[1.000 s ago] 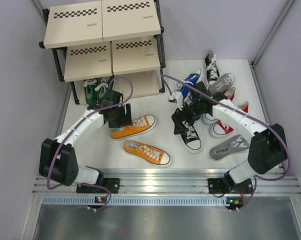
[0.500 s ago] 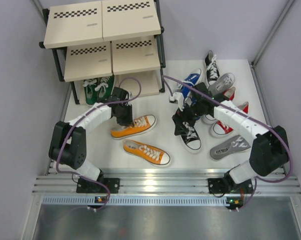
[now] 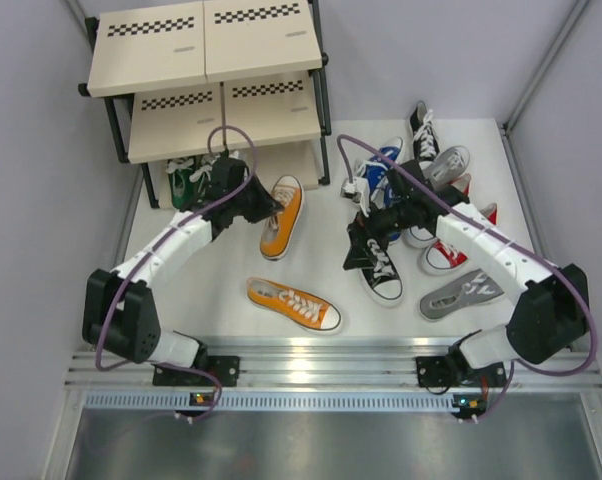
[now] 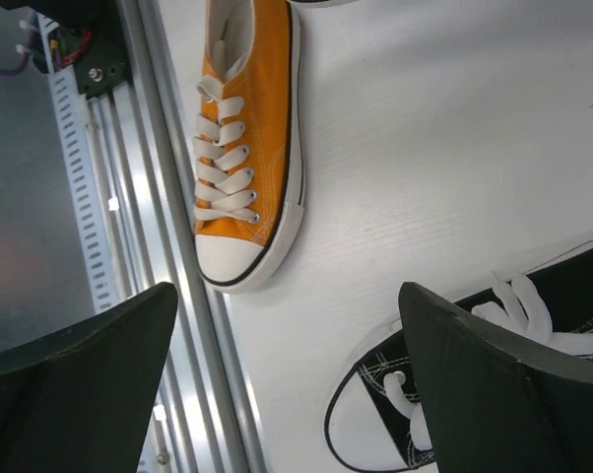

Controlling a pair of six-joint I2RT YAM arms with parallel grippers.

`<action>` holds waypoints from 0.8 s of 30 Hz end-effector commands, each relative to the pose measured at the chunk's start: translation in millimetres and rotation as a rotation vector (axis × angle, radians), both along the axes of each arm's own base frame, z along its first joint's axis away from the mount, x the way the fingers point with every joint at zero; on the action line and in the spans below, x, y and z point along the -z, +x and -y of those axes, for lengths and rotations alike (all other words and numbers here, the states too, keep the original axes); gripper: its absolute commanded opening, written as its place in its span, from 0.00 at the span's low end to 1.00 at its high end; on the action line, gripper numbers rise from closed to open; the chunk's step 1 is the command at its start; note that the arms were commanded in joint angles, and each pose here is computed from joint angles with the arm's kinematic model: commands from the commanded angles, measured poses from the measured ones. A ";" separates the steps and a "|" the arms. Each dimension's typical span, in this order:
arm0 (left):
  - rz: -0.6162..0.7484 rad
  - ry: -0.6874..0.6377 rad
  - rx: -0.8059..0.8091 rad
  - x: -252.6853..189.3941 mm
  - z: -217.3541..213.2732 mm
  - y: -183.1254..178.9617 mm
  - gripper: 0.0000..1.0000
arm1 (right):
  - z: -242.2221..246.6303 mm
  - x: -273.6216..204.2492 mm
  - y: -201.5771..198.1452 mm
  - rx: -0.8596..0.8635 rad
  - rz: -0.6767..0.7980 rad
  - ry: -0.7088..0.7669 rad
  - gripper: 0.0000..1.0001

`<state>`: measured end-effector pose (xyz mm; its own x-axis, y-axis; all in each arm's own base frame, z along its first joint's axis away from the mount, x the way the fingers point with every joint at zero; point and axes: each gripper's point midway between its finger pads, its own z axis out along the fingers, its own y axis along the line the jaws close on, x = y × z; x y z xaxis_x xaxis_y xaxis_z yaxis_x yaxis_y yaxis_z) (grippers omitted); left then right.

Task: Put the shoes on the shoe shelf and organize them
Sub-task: Pick up the shoe at the center of the board.

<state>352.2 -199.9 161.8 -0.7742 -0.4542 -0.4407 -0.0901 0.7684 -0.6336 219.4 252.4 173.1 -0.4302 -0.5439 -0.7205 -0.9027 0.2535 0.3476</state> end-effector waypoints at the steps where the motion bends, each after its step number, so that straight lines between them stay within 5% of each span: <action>1: 0.175 -0.322 -0.139 -92.6 29.6 17.2 0.00 | -23.2 -50.7 2.2 -0.001 -0.006 0.159 0.95; 10: 0.170 -0.426 -0.358 -97.9 64.9 -5.7 0.00 | -48.0 -75.8 32.6 0.301 -0.169 0.149 0.95; 14: 0.148 -0.427 -0.423 -83.4 73.8 -12.9 0.00 | -46.6 -56.2 47.8 0.487 -0.100 0.036 0.94; 24: 0.117 -0.489 -0.477 -81.9 92.3 -30.1 0.00 | -41.8 -17.9 56.4 0.588 0.016 -0.108 0.77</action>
<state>310.7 -284.9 197.0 -0.4892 -0.8291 -0.2707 -0.3162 0.4579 -0.8309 256.4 295.8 194.7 -0.6828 -0.3225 -0.6556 -0.6457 0.6863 0.3348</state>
